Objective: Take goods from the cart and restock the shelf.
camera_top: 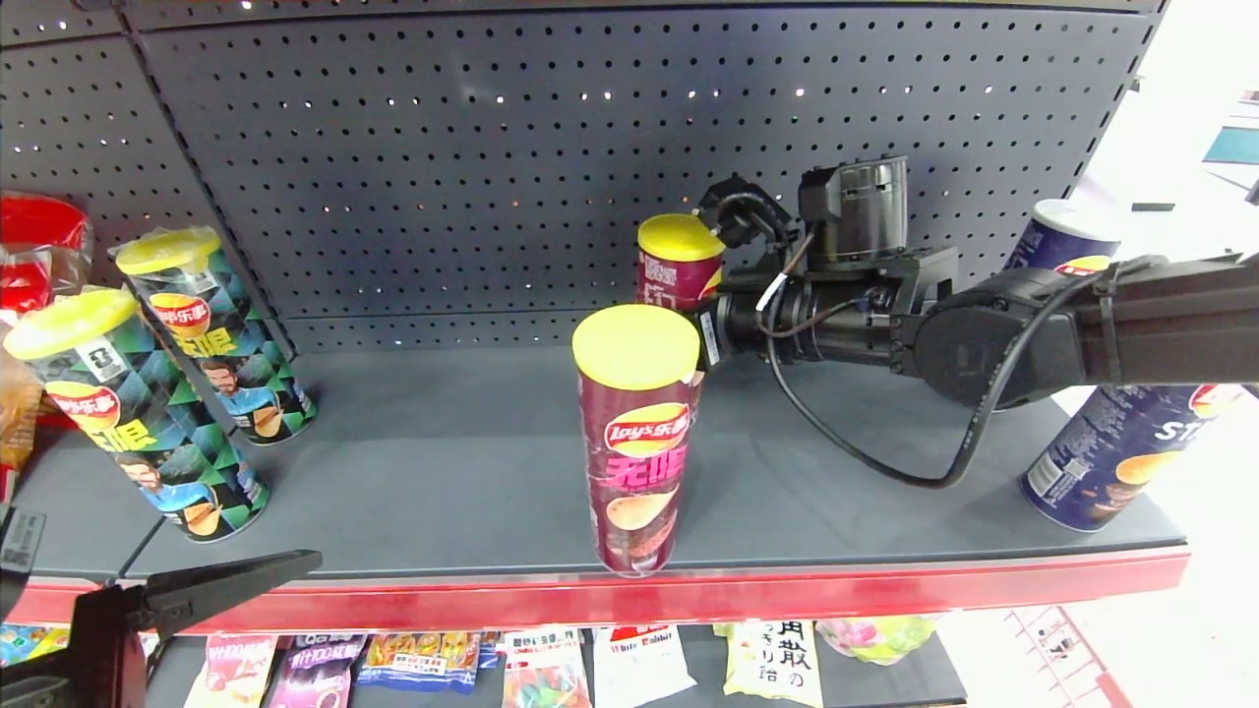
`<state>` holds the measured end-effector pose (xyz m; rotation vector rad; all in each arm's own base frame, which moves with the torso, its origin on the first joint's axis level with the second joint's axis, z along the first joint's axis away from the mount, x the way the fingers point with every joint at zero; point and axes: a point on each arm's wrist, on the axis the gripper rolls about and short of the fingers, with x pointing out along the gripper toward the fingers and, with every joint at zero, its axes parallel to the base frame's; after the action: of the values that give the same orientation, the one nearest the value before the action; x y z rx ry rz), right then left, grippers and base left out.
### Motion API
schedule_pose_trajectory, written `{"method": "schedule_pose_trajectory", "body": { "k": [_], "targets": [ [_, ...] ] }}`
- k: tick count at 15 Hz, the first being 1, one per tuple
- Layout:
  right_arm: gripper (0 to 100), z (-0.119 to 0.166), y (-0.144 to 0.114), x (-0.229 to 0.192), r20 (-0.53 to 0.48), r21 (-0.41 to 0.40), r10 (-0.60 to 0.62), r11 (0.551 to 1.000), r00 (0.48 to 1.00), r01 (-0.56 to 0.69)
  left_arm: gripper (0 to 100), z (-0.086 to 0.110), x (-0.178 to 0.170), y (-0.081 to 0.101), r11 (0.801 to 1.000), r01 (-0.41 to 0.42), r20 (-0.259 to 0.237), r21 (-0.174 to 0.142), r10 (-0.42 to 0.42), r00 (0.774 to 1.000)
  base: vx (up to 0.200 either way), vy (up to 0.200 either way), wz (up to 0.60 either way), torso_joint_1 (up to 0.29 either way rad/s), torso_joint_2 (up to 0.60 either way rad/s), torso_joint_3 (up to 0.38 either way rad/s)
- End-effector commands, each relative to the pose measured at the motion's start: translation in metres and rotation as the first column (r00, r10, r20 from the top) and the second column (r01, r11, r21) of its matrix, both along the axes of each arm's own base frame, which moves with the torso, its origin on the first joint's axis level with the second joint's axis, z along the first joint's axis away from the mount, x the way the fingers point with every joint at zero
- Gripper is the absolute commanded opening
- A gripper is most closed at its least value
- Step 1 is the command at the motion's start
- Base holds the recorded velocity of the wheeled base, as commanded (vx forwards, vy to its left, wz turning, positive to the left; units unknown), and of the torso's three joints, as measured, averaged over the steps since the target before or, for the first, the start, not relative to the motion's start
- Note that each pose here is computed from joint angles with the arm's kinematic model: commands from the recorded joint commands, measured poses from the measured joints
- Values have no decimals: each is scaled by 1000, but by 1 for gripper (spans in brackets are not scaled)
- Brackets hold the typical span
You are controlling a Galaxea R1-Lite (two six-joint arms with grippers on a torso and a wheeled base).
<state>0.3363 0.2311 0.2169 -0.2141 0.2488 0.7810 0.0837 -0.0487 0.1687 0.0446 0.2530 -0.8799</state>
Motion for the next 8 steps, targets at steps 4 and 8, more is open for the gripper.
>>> {"method": "schedule_pose_trajectory", "body": {
  "k": [4,8],
  "targets": [
    [0,0,0,-2,-3,-1,3,1000,1000,-3,100,-1,1,-1,1000,4,-9,3,-4,1000,0,0,0,0,0,0],
    [100,0,3,-8,-9,2,12,1000,1000,-12,100,-1,1,-1,1000,6,-13,1,-6,1000,0,0,0,0,0,0]
  ]
}}
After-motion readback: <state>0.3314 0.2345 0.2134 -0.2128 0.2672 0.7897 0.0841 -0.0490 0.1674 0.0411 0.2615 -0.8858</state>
